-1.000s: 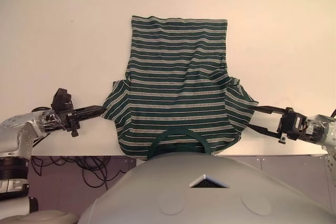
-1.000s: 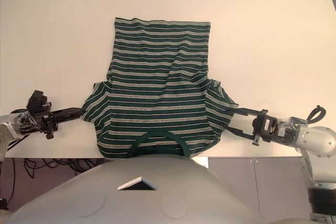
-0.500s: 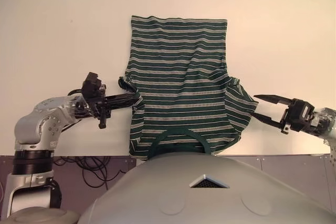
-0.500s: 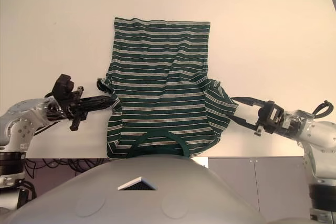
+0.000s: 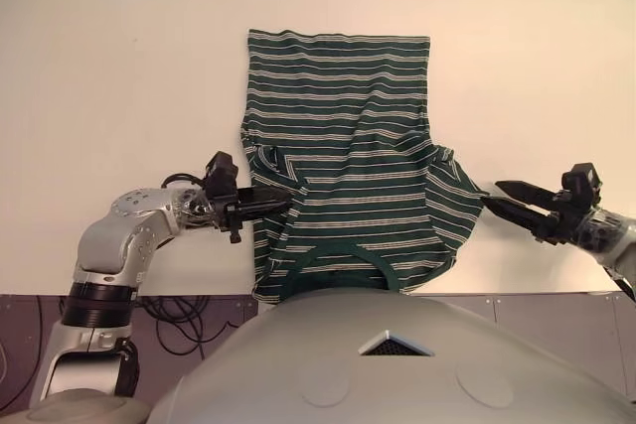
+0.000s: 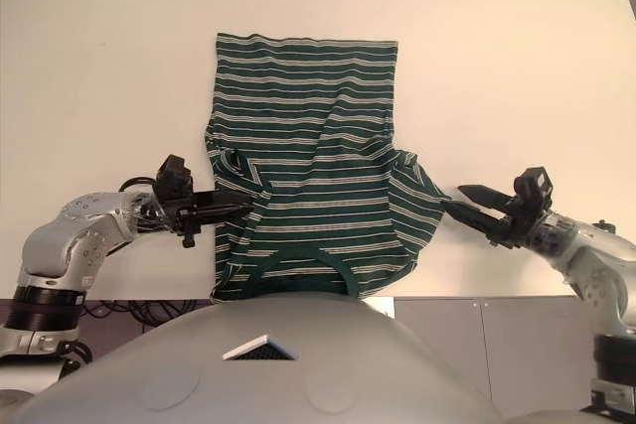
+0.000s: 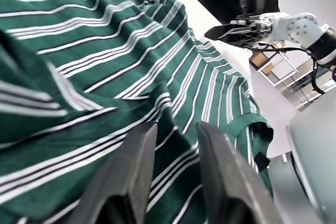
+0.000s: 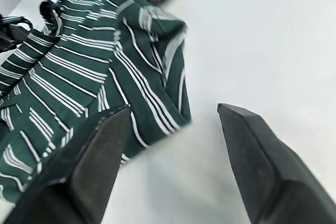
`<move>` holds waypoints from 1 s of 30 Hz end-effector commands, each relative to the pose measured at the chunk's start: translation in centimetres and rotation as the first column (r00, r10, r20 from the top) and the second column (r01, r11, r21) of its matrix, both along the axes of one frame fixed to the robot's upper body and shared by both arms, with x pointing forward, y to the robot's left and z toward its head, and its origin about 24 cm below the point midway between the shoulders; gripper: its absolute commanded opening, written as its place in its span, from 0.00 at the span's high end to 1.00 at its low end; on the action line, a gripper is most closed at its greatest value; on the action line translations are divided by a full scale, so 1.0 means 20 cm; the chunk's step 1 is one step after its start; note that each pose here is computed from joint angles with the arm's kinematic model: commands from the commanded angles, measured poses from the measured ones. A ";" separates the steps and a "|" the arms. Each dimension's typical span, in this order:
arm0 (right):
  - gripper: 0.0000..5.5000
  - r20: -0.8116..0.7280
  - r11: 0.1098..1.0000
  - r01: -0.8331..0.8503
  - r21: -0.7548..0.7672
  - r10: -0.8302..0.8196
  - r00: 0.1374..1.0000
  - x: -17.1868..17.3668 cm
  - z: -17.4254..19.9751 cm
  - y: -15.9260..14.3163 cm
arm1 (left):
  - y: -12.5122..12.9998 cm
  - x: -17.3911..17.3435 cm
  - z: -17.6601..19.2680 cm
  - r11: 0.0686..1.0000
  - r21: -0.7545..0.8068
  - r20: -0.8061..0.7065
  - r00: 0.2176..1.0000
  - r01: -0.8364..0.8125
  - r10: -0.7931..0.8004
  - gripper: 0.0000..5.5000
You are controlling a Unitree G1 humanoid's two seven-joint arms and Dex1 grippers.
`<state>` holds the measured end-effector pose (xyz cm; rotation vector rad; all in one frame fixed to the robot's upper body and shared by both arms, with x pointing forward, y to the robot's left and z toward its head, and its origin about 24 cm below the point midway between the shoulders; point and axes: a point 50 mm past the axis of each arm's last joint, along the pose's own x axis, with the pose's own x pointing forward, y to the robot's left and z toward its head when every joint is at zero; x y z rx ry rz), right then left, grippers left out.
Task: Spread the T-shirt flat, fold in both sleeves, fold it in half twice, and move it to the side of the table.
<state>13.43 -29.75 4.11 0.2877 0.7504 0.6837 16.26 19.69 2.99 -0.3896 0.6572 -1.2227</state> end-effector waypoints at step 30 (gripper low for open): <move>1.00 0.046 0.962 -0.148 0.230 0.141 0.989 -0.05 0.15 0.26 | 0.30 -0.22 0.10 0.772 0.619 0.659 0.437 0.148 -0.612 0.65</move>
